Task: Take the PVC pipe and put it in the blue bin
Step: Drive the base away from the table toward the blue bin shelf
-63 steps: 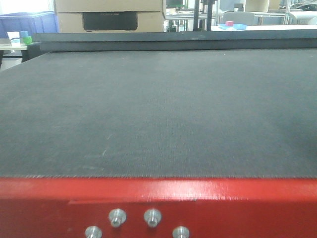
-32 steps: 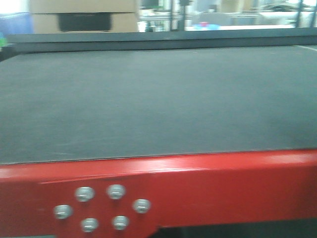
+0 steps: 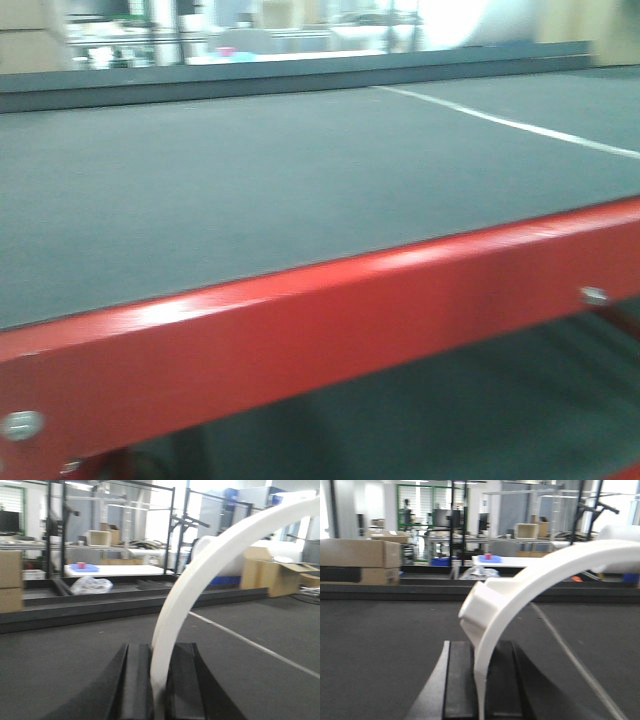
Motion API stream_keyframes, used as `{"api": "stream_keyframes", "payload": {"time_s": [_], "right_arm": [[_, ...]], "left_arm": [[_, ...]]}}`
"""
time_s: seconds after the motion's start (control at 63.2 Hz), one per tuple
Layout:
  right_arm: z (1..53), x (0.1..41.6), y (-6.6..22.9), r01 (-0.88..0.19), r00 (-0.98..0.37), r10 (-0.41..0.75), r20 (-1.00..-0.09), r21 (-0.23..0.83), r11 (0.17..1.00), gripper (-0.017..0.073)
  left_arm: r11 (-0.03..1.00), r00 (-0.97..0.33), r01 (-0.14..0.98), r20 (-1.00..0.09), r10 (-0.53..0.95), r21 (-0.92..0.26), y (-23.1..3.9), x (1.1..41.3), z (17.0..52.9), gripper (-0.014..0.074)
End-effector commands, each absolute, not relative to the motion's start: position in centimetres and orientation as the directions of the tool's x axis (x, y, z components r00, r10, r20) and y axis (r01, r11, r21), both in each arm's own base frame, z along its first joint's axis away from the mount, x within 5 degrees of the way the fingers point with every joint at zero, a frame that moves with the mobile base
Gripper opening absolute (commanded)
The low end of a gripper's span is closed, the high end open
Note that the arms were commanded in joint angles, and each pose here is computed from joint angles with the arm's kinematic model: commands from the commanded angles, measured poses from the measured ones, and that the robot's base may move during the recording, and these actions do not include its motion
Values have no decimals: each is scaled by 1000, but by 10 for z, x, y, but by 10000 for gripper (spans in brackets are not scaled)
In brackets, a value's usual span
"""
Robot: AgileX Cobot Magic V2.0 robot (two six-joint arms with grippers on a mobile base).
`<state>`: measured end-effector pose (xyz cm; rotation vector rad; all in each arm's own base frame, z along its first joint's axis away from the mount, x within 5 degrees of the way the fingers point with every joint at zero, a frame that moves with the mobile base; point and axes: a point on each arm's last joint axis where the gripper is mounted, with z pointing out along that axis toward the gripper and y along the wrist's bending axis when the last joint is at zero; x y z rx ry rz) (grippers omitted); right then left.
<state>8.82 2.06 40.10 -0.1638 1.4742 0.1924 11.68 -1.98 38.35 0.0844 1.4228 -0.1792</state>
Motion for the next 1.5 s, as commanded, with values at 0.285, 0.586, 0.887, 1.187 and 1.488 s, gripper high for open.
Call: {"api": "stream_keyframes", "payload": {"time_s": [0.285,0.586,0.887,1.187,1.488], "right_arm": [[403,87,20,-224,111,21,-994,-5,974,-168],[403,87,20,-224,111,21,-994,-5,974,-168],[403,87,20,-224,111,21,-994,-5,974,-168],[403,87,20,-224,111,21,-994,-5,974,-168],[403,87,20,-224,111,21,-994,-5,974,-168]], "left_arm": [[982,173,183,-981,-86,-54,-20,114,388,-111],[982,173,183,-981,-86,-54,-20,114,388,-111],[982,173,183,-981,-86,-54,-20,114,388,-111],[982,173,183,-981,-86,-54,-20,114,388,-111],[982,173,183,-981,-86,-54,-20,114,388,-111]]}}
